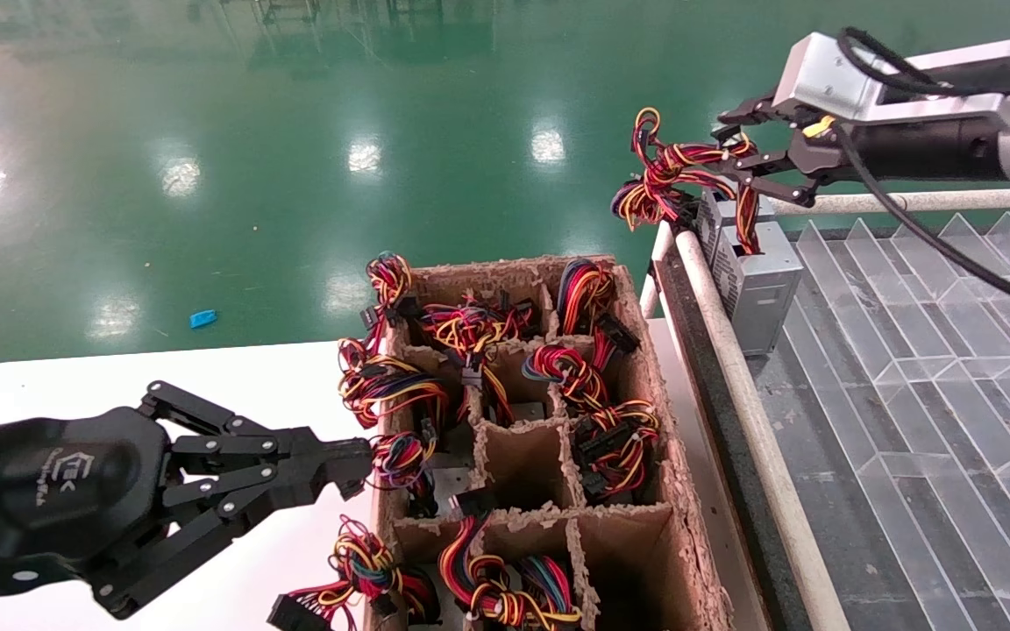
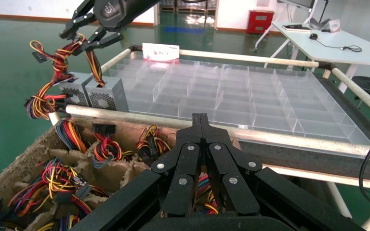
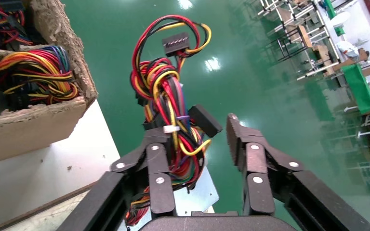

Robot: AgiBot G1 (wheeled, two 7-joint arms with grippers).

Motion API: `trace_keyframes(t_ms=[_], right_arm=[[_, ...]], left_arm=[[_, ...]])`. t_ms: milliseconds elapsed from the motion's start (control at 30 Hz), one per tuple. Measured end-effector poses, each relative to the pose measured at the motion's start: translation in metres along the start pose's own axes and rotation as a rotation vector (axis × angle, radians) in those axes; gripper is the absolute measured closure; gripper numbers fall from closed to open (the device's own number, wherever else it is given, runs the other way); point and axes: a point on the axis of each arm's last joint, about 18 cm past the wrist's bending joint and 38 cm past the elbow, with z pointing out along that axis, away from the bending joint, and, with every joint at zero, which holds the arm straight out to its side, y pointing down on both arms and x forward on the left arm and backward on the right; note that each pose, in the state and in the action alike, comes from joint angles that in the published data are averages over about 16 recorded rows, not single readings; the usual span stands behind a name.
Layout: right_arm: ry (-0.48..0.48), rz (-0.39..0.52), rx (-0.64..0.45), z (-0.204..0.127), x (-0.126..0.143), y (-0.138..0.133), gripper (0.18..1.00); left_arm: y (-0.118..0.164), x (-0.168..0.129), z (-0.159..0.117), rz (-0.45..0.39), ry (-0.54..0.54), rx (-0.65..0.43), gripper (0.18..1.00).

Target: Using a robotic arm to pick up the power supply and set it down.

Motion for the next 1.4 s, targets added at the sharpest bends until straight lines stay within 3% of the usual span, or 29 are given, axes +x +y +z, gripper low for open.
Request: trace_keyframes(t_ms=[400, 700, 1100, 1400], right_arm=[[-0.058, 0.005, -0.026, -0.007, -0.009, 0.002, 0.543], [-0.046, 0.061, 0.086, -0.022, -0.006, -0.009, 0.343], [-0.045, 0.14, 0.24, -0.035, -0.022, -0.015, 0.205], [-0.099, 0.212, 0.327, -0.038, -0.054, -0.017, 0.181]], left_arm=[[0.0, 0.0, 0.0, 0.0, 0.0, 0.0, 0.993], [0.0, 0.0, 0.0, 0.0, 0.0, 0.0, 0.993], [0.0, 0.0, 0.0, 0.0, 0.0, 0.0, 0.993], [0.0, 0.0, 0.0, 0.0, 0.0, 0.0, 0.992]])
